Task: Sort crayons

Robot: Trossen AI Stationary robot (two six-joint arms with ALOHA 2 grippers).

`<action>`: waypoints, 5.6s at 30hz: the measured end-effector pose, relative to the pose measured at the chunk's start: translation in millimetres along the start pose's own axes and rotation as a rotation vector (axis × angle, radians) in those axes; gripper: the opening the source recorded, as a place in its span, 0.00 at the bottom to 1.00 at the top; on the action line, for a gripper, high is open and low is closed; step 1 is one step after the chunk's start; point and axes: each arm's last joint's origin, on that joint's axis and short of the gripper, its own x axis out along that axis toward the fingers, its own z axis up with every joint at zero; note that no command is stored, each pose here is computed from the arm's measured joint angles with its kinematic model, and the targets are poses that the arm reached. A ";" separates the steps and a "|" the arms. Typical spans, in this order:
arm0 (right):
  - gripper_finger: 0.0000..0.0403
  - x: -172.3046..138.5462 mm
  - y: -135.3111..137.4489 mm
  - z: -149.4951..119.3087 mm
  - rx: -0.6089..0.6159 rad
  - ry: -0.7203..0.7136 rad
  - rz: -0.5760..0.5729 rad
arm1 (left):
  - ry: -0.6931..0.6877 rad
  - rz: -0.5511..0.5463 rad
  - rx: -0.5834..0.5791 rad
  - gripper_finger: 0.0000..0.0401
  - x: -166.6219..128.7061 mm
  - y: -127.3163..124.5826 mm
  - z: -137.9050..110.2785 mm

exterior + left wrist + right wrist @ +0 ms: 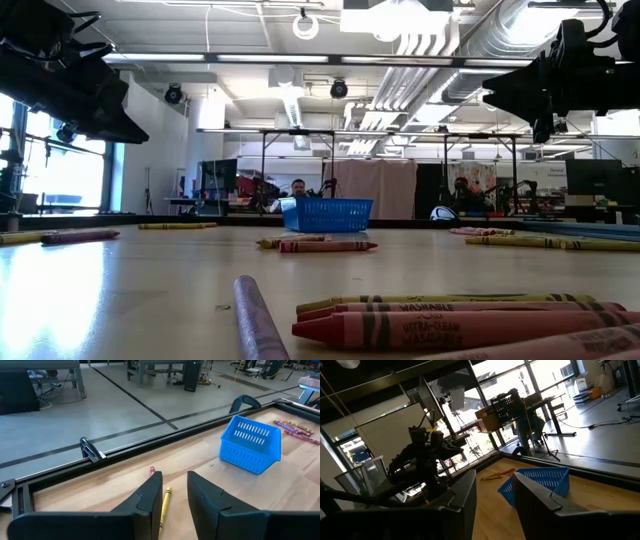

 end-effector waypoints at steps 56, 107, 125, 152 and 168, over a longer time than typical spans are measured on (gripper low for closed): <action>0.28 0.0 -0.5 0.5 0.009 -0.011 -0.020 | 0.000 0.000 0.000 0.19 -0.1 0.0 0.1; 0.28 64.9 21.2 85.4 0.173 0.715 -1.147 | 0.000 0.000 0.000 0.19 0.0 0.0 0.0; 0.28 115.7 -87.5 44.2 0.373 1.063 -1.201 | 0.000 0.000 0.000 0.19 -0.1 0.0 0.1; 0.21 129.8 -136.6 -5.2 0.409 1.266 -1.219 | 0.000 0.000 0.000 0.19 0.0 0.0 0.0; 0.02 116.7 -115.8 31.5 0.370 1.432 -1.301 | 0.000 0.000 0.000 0.19 0.0 0.0 0.0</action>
